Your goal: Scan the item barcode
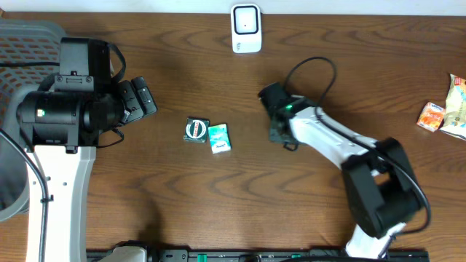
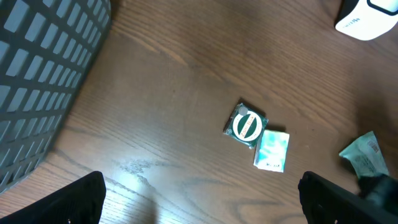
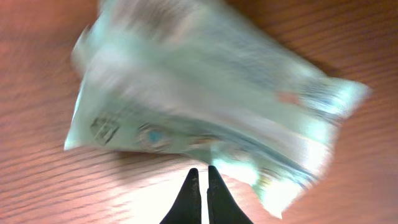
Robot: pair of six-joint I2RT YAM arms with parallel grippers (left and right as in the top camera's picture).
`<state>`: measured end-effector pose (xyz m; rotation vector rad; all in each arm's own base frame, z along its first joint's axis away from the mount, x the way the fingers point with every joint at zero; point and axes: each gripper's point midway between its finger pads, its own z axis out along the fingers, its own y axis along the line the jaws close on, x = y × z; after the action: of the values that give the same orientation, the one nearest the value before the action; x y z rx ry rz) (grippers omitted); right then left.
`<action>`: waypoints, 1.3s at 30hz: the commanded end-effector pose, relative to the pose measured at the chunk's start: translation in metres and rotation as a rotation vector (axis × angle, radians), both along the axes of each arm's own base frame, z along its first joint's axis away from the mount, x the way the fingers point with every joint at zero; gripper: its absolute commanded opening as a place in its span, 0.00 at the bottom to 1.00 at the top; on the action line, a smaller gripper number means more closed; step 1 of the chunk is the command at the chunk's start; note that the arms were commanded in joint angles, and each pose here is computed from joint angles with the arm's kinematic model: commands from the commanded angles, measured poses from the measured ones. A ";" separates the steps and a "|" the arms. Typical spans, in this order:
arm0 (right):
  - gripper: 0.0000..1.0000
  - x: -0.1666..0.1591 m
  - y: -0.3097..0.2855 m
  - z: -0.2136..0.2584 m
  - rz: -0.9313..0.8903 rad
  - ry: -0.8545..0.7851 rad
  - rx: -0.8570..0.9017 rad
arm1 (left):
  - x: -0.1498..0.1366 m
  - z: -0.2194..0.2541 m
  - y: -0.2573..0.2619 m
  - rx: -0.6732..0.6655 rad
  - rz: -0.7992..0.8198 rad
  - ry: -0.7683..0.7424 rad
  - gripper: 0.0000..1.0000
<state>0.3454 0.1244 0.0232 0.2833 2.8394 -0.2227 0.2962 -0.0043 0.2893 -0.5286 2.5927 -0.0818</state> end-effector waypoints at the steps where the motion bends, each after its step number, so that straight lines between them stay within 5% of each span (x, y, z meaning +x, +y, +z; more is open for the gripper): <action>1: 0.01 0.016 -0.026 0.039 -0.007 -0.105 -0.029 | -0.001 0.002 0.003 0.005 0.019 -0.004 0.98; 12: 0.18 0.018 -0.033 0.073 -0.025 -0.108 0.259 | -0.001 0.002 0.003 0.005 0.019 -0.004 0.98; 16: 0.50 0.003 -0.030 0.057 0.007 -0.010 0.312 | -0.001 0.002 0.003 0.005 0.020 -0.004 0.98; 19: 0.85 -0.006 -0.039 0.040 -0.021 0.038 0.304 | -0.001 0.002 0.003 0.005 0.020 -0.004 0.98; 21: 0.91 -0.011 -0.047 0.028 -0.050 0.068 0.314 | -0.001 0.002 0.003 0.005 0.020 -0.004 0.98; 31: 0.92 -0.009 -0.036 0.014 -0.046 0.027 0.728 | -0.001 0.002 0.003 0.005 0.020 -0.004 0.98; 39: 0.81 -0.015 -0.039 -0.002 -0.158 -0.021 0.901 | -0.001 0.002 0.003 0.005 0.019 -0.004 0.98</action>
<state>0.3413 0.0765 0.0231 0.5740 2.7087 0.8974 0.2962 -0.0043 0.2893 -0.5286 2.5927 -0.0818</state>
